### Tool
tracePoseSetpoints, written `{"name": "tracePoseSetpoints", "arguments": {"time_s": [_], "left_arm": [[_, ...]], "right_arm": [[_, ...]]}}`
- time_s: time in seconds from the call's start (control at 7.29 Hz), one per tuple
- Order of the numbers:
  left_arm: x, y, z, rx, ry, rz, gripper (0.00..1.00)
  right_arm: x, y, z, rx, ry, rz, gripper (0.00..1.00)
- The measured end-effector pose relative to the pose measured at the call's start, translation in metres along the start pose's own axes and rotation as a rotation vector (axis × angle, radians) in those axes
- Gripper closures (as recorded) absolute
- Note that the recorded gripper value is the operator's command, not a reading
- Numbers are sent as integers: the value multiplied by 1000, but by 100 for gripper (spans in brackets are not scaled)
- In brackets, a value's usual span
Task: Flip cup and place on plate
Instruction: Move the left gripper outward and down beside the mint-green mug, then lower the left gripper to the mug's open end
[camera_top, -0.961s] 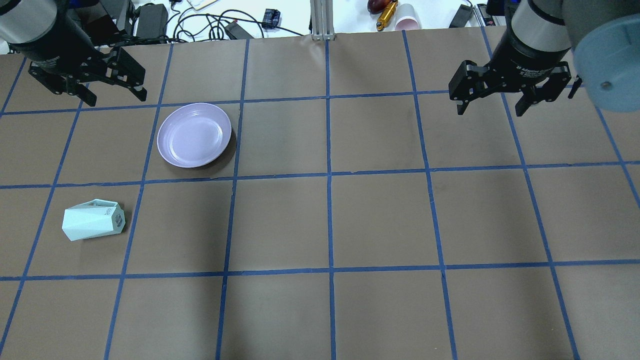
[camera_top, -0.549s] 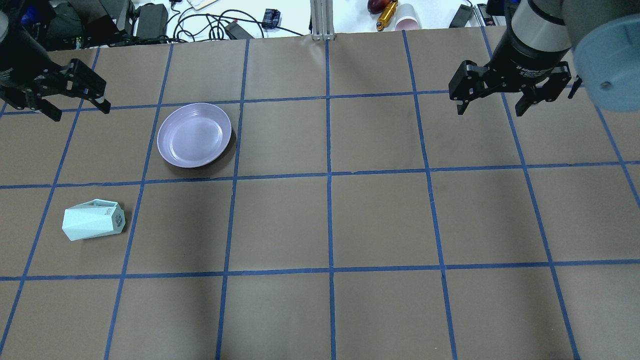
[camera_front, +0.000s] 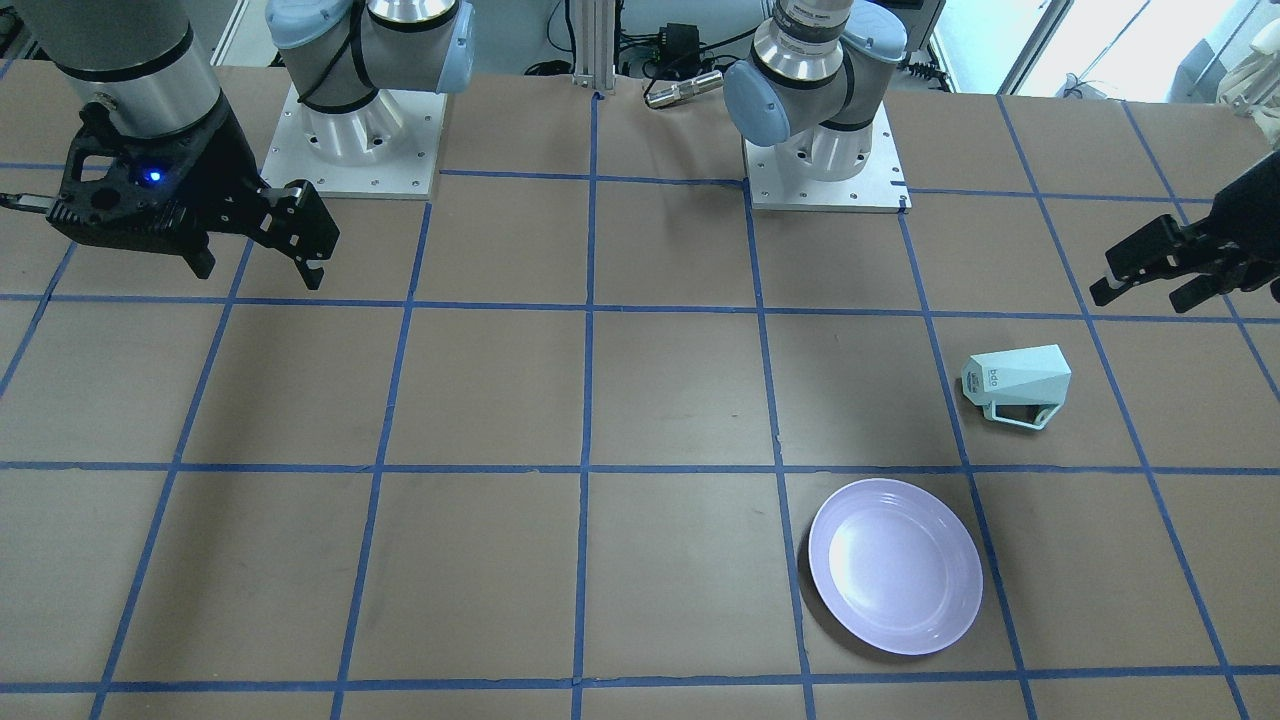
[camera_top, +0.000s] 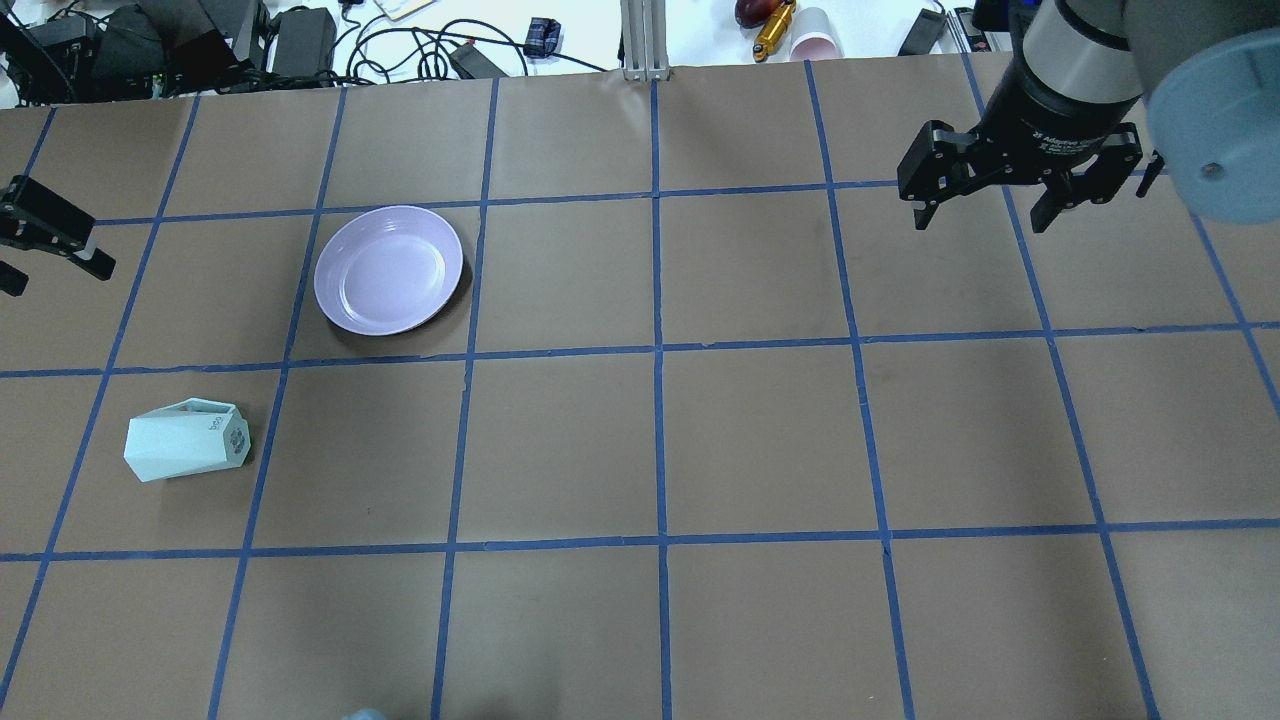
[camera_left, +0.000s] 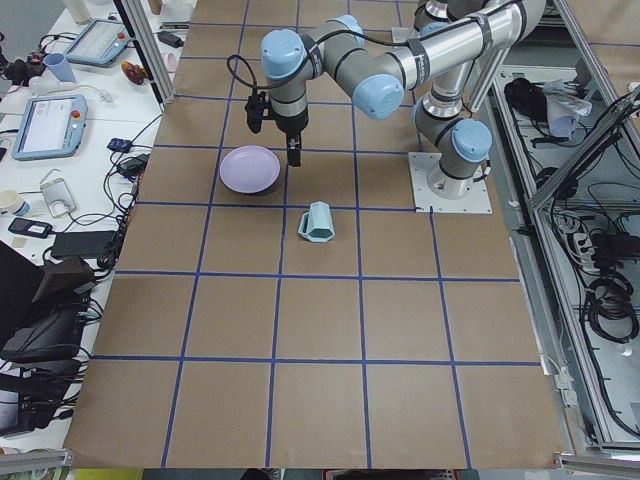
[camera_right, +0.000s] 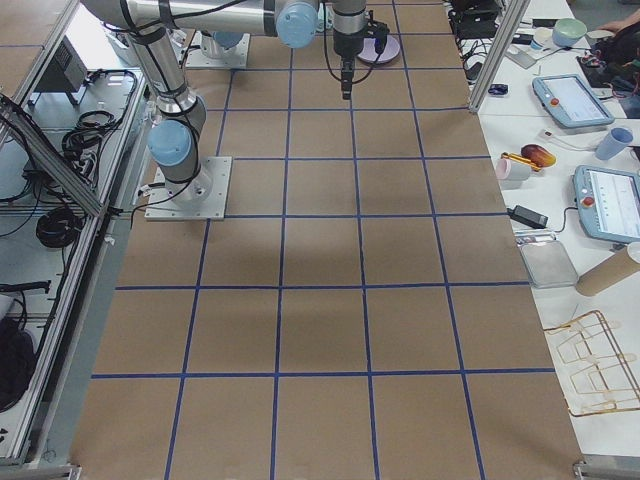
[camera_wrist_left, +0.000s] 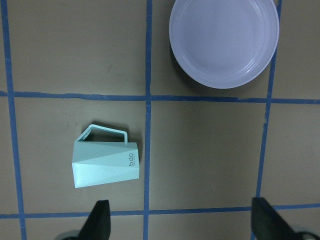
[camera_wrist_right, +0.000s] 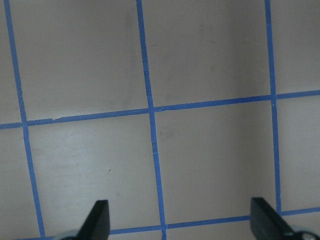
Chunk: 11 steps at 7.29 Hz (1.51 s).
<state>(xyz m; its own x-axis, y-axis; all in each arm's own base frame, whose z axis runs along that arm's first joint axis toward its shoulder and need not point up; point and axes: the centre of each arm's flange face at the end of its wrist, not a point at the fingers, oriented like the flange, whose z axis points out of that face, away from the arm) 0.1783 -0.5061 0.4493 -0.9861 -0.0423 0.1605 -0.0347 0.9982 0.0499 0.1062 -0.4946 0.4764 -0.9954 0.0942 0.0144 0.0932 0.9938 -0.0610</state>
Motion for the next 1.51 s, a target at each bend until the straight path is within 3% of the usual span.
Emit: {"name": "tracePoseSetpoints", "arguments": {"time_s": [0.55, 0.96, 1.51], "left_arm": [[-84, 10, 32, 11, 123, 12, 0], [-127, 18, 51, 35, 205, -8, 0], [-173, 27, 96, 24, 331, -28, 0]], "right_arm": [[0, 0, 1, -1, 0, 0, 0], [0, 0, 0, -1, 0, 0, 0], [0, 0, 0, -1, 0, 0, 0]]}}
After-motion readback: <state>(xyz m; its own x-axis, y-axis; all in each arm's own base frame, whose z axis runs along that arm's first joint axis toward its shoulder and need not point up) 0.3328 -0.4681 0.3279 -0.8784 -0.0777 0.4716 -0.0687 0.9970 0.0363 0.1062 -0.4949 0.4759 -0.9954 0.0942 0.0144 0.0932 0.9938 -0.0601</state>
